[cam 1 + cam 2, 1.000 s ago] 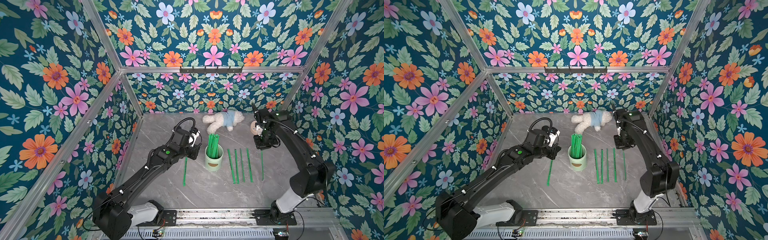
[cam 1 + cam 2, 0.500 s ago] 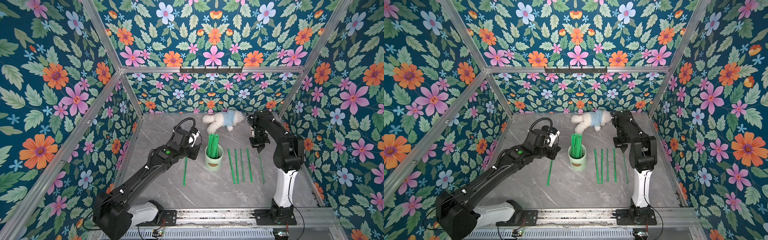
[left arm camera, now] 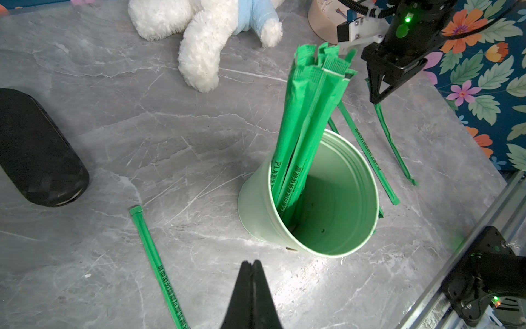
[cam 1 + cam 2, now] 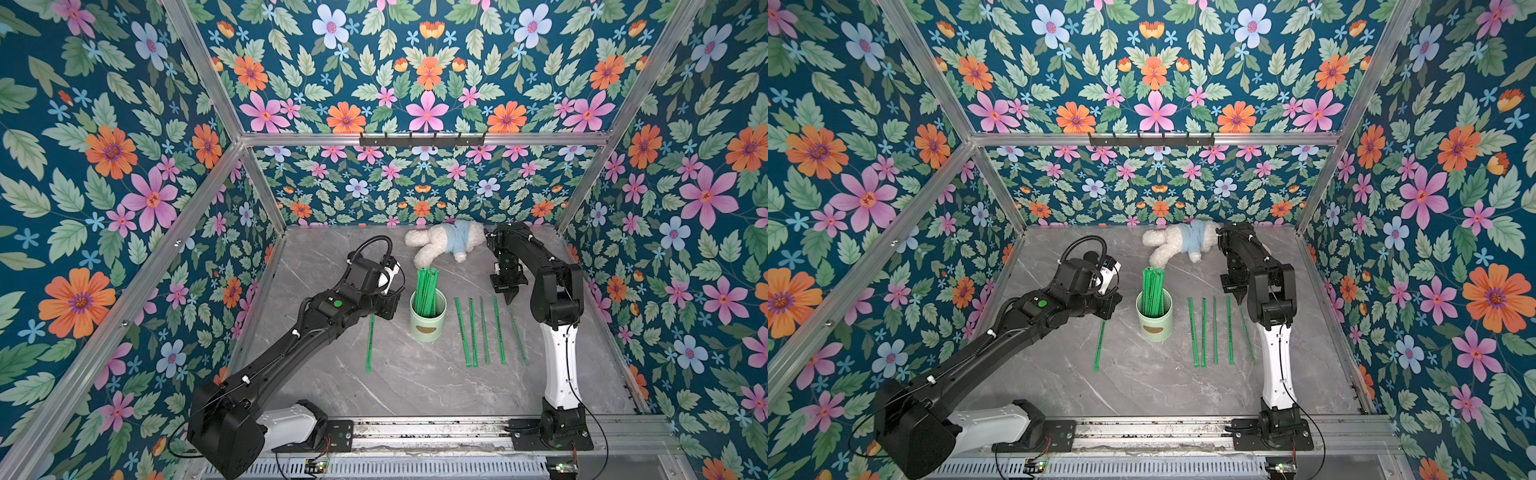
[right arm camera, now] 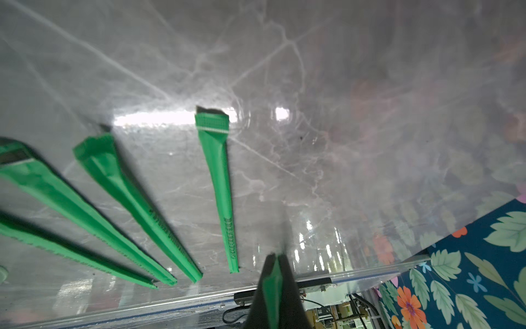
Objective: Take the straws out of the storage container
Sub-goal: Place the straw at the center of the board.
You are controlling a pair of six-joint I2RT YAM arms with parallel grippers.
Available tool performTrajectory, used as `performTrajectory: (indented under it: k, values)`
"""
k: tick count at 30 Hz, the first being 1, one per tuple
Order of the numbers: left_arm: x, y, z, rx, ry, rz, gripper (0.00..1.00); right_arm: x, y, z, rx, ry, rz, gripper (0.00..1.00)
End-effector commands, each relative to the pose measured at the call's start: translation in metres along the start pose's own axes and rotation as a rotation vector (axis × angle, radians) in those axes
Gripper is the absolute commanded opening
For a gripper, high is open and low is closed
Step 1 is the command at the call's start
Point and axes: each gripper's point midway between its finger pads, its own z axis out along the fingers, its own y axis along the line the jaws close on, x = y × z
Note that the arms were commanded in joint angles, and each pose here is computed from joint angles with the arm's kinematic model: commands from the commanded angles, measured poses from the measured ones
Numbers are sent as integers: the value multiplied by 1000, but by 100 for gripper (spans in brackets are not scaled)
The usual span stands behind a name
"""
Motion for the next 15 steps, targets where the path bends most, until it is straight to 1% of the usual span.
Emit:
performTrajectory:
  k: [1, 8, 15]
  values:
    - [-2, -1, -1, 3, -8, 20, 0, 1, -2, -1, 5, 34, -9, 2]
    - [-2, -1, -2, 0, -10, 21, 0, -6, -2, 14, 0, 73, -3, 4]
    - [-2, 0, -1, -1, -9, 20, 0, -8, -5, 13, 3, 66, 2, 6]
